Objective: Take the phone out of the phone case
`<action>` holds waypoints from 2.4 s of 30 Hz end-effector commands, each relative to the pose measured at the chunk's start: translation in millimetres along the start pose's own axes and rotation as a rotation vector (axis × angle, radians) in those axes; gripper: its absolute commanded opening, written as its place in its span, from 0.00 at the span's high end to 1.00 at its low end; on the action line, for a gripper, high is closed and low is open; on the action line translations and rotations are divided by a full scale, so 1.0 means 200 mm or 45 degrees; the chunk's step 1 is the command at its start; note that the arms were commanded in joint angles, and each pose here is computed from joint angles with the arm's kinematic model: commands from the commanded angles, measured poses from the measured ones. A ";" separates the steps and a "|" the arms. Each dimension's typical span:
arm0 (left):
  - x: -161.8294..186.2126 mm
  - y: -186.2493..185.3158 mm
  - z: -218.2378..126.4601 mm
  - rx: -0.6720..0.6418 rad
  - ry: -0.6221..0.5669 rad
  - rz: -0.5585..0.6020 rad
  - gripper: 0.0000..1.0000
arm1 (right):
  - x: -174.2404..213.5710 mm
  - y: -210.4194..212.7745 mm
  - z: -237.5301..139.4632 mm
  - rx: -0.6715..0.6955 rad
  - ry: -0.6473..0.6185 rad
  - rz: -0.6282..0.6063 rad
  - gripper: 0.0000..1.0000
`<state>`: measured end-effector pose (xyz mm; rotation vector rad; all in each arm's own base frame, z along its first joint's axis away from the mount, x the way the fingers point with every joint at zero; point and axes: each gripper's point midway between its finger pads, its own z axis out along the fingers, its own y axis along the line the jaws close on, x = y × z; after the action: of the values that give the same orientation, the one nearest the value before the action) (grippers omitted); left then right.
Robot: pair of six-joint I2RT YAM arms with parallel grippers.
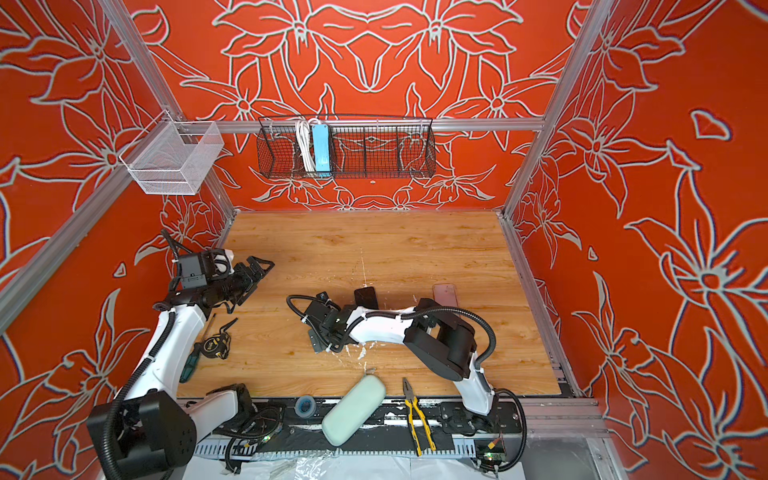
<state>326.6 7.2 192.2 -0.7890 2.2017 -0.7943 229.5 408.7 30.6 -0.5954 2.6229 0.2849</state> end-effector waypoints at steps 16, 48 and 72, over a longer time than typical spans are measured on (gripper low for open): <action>-0.01 0.00 0.00 0.054 -0.011 -0.015 0.03 | 0.07 -0.01 0.08 0.122 0.093 -0.082 0.12; 0.01 0.02 0.01 0.055 0.008 -0.043 0.03 | 0.19 -0.06 0.15 0.189 0.168 -0.108 0.17; 0.27 0.07 -0.06 0.113 0.089 -0.185 0.03 | -0.02 -0.07 -0.04 0.040 -0.004 -0.095 0.35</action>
<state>287.0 -14.4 166.0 -0.8956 2.1873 -0.9674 234.1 406.2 28.9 -0.6698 2.5846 0.2339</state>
